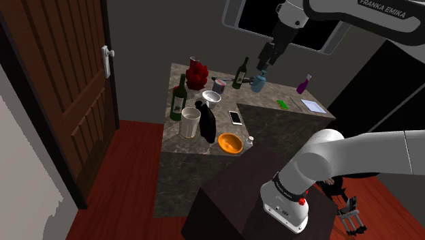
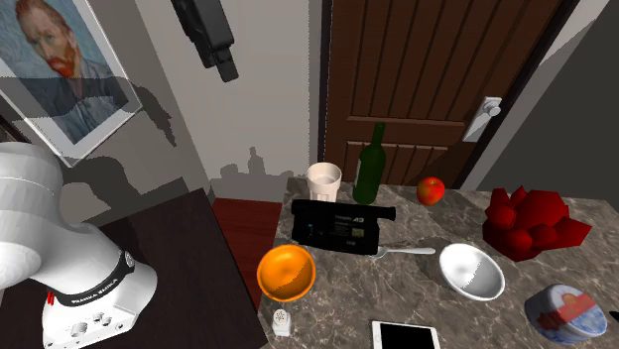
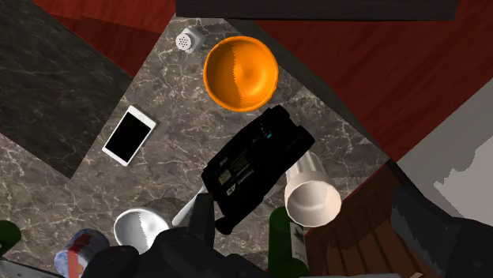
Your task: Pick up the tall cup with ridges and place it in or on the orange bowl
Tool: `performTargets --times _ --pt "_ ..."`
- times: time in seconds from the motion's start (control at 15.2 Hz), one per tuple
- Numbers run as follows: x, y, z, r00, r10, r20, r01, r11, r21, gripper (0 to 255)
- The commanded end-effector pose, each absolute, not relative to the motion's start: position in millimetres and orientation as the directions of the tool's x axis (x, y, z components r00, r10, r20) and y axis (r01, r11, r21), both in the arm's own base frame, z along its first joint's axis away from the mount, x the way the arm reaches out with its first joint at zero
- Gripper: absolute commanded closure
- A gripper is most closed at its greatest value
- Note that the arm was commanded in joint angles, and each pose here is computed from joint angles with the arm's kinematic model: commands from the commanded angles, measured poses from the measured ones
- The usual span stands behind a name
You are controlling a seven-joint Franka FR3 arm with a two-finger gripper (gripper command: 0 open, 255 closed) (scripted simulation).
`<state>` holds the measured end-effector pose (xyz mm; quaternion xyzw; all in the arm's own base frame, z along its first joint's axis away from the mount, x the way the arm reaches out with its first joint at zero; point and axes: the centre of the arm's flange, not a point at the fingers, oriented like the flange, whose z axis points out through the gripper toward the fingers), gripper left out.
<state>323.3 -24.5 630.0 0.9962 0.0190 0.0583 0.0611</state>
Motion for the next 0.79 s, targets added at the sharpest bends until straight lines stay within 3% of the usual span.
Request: performTargets --times 0.0,0.73 --pt "323.3 -24.5 630.0 0.992 0.045 0.114 0.031 -0.992 0.124 0" --pt "405.6 14.9 513.8 0.994 0.073 0.084 0.061 -0.989 0.138 0"
